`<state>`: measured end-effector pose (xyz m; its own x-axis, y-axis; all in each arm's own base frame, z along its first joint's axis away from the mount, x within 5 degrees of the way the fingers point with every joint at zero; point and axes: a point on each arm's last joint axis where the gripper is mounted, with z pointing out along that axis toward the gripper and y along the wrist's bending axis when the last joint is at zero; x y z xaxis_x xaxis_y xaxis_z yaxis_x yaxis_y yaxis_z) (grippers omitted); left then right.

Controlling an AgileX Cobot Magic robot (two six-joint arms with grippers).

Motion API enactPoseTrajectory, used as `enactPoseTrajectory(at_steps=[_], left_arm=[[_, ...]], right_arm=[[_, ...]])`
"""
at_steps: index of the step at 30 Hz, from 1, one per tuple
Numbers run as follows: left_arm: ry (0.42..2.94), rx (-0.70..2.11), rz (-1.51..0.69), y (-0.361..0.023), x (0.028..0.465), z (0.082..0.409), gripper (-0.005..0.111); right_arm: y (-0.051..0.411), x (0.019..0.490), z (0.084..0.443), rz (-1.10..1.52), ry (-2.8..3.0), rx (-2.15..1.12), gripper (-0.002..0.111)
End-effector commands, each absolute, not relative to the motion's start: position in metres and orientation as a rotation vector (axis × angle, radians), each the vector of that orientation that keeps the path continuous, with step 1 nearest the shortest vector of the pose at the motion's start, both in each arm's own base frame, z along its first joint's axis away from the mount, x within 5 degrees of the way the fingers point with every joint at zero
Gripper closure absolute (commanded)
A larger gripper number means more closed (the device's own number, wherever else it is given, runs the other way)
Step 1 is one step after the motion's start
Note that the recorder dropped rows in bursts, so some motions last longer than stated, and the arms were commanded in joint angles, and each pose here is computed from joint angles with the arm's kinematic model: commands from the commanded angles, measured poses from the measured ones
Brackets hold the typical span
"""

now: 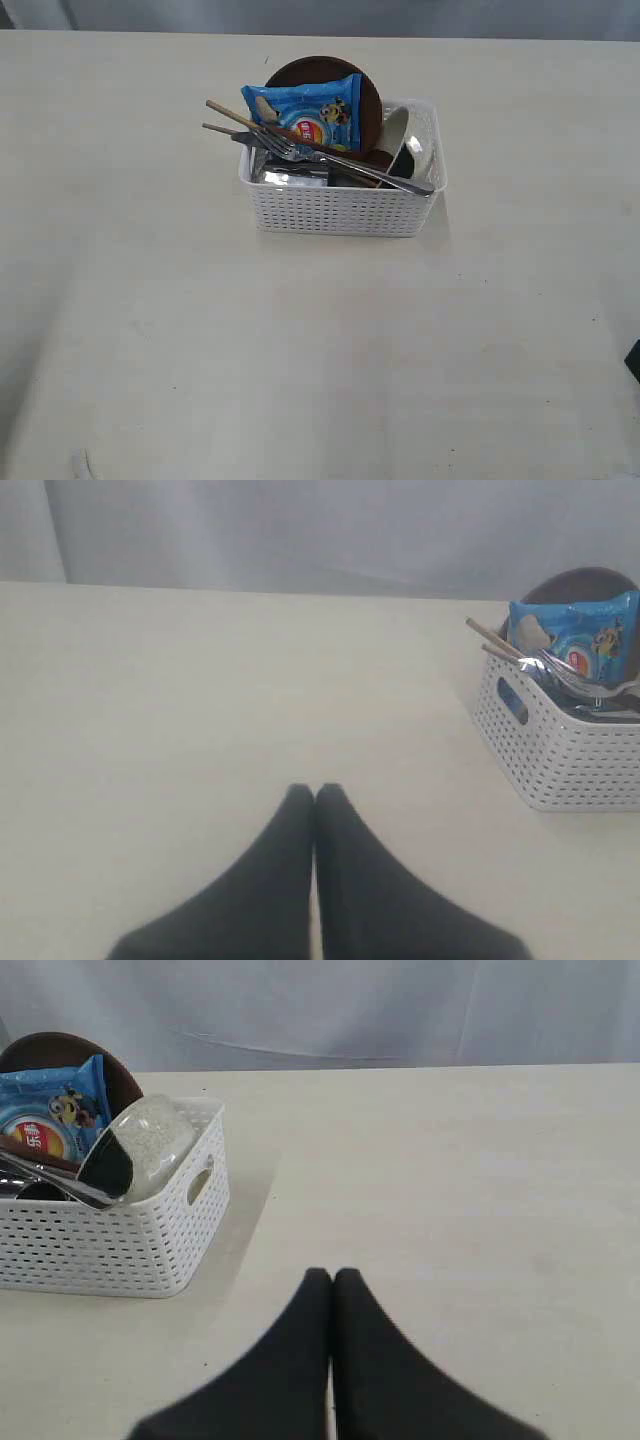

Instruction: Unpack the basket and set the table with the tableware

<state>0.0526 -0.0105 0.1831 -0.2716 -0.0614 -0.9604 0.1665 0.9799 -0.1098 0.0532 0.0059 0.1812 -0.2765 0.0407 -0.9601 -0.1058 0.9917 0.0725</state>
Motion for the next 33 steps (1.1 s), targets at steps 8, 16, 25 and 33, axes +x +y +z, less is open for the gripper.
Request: enactPoseTrajectory(at_steps=[8,16,25,33], left_arm=[[1.83,0.078,-0.217,-0.01,0.052,0.182,0.107],[1.83,0.078,-0.217,-0.01,0.052,0.182,0.107],[1.83,0.078,-0.217,-0.01,0.052,0.182,0.107],[1.83,0.078,-0.217,-0.01,0.052,0.182,0.107]], right_arm=[[0.005,0.053,0.182,0.125,1.834,-0.056,0.109],[0.007,0.055,0.195,0.142,1.69,-0.062,0.109],[0.008,0.055,0.216,0.168,1.45,-0.07,0.109],[0.009,0.049,0.241,0.215,1.196,-0.058,0.109]])
